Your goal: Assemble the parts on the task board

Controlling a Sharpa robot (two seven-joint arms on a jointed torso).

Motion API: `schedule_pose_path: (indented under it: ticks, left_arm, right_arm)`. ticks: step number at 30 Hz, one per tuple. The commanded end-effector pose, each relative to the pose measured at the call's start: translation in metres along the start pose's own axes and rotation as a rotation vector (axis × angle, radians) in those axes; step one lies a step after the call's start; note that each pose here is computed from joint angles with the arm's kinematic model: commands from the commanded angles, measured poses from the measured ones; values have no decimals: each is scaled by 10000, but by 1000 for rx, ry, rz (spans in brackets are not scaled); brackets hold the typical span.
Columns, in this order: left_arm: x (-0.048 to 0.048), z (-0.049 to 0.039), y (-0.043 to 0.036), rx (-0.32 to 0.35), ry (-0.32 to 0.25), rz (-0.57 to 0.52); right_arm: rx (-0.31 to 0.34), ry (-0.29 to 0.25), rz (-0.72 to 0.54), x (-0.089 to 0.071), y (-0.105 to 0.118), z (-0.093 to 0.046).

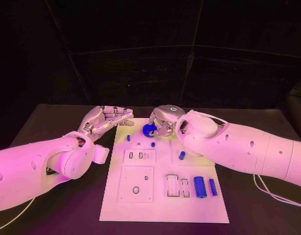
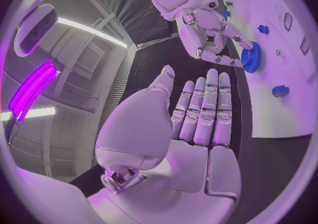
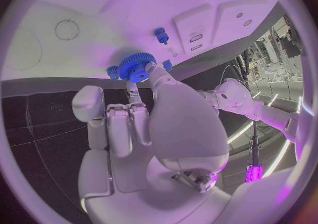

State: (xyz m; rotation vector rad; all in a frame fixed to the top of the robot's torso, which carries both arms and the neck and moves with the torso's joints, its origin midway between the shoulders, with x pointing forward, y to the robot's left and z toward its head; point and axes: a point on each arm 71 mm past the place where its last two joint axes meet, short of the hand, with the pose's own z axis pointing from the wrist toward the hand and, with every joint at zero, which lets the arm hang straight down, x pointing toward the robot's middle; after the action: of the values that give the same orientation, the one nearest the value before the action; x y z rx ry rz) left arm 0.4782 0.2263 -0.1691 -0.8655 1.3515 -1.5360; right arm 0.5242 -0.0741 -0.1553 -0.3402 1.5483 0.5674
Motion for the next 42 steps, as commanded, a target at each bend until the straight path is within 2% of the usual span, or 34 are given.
schedule_pose_path:
  ticks: [1,13,24,31,33,36,38,42]
  left_arm:
    - [15,7,-14,4,10,-6]
    - [22,9,-15,1,14,-8]
    - [23,9,-16,-2,12,-6]
    - [18,11,-15,-4,8,-4]
    - [16,11,-15,-4,7,-3]
    - [10,11,-15,-4,6,-3]
    - [2,12,-15,-3,4,-1]
    - [-14,17,-21,-3,-1,1]
  right_arm:
    - [24,3,-16,-1,-34,10]
    - [43,30,-31,28,-35,39]
    - [25,73,-38,60,0,40]
    - [36,90,-6,71,-23,33]
    - [40,63,13,49,-36,23]
    - [35,-23,47,-24,-79,-28]
    - [20,-91,93,-96,-158,-121]
    - [-34,-140,193,-212,-360,-343]
